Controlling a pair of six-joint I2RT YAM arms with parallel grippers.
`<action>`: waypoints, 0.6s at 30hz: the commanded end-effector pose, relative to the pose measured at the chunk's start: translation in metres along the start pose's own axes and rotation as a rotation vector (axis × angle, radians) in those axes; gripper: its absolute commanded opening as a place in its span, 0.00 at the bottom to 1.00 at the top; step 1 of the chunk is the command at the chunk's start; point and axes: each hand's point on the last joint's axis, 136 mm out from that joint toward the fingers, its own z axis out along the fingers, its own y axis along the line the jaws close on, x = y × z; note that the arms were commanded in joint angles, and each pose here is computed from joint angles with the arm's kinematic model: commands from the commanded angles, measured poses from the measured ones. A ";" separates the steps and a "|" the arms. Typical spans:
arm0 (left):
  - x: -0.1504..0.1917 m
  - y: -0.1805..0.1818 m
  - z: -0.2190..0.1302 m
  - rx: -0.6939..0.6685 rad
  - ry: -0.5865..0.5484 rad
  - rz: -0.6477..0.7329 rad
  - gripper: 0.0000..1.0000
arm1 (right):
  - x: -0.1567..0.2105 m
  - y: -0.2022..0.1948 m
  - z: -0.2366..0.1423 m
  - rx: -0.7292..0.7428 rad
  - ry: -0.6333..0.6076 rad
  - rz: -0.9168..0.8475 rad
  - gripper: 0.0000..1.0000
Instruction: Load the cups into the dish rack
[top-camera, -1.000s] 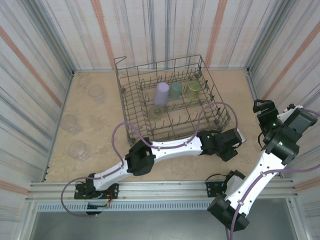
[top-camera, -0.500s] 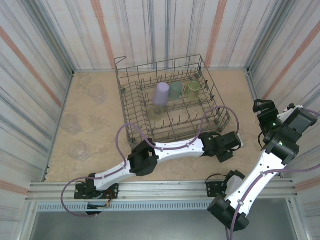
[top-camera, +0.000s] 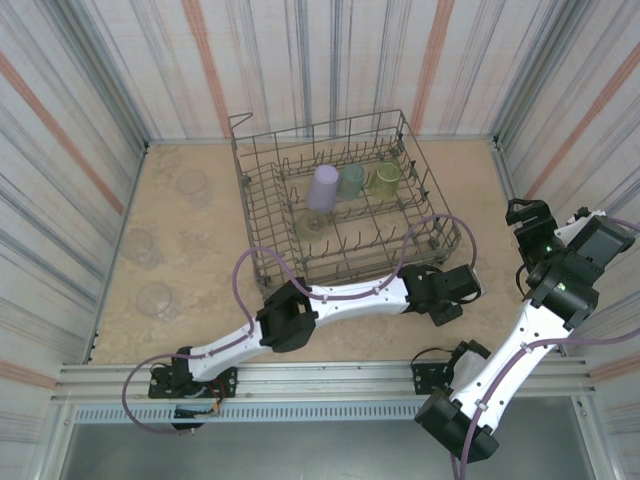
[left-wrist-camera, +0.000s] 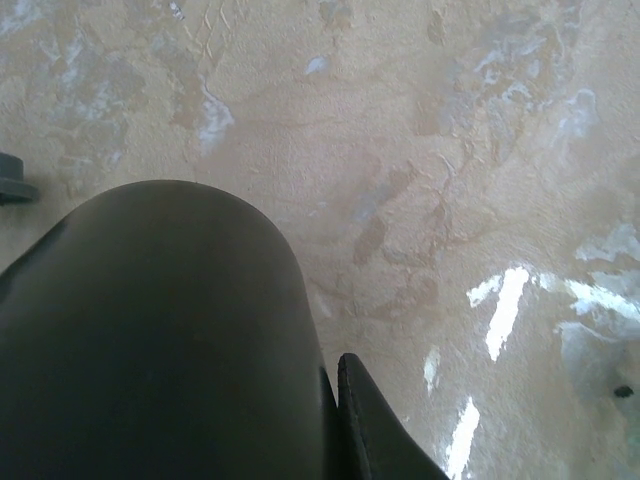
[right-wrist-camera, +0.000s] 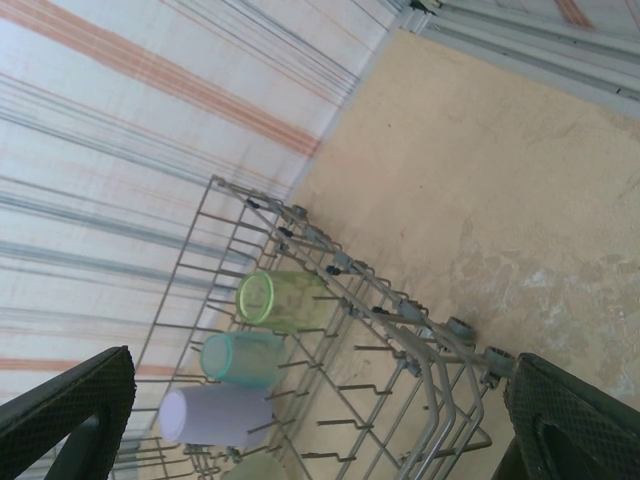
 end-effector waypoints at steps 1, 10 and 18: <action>-0.063 0.008 -0.081 -0.002 -0.186 -0.035 0.00 | 0.001 0.011 -0.004 -0.045 0.005 0.014 0.99; -0.093 0.014 -0.138 0.005 -0.304 -0.066 0.00 | -0.004 0.032 -0.013 -0.108 0.013 0.044 0.99; -0.111 0.029 -0.182 -0.052 -0.399 -0.053 0.00 | -0.018 0.050 -0.018 -0.168 0.010 0.095 0.99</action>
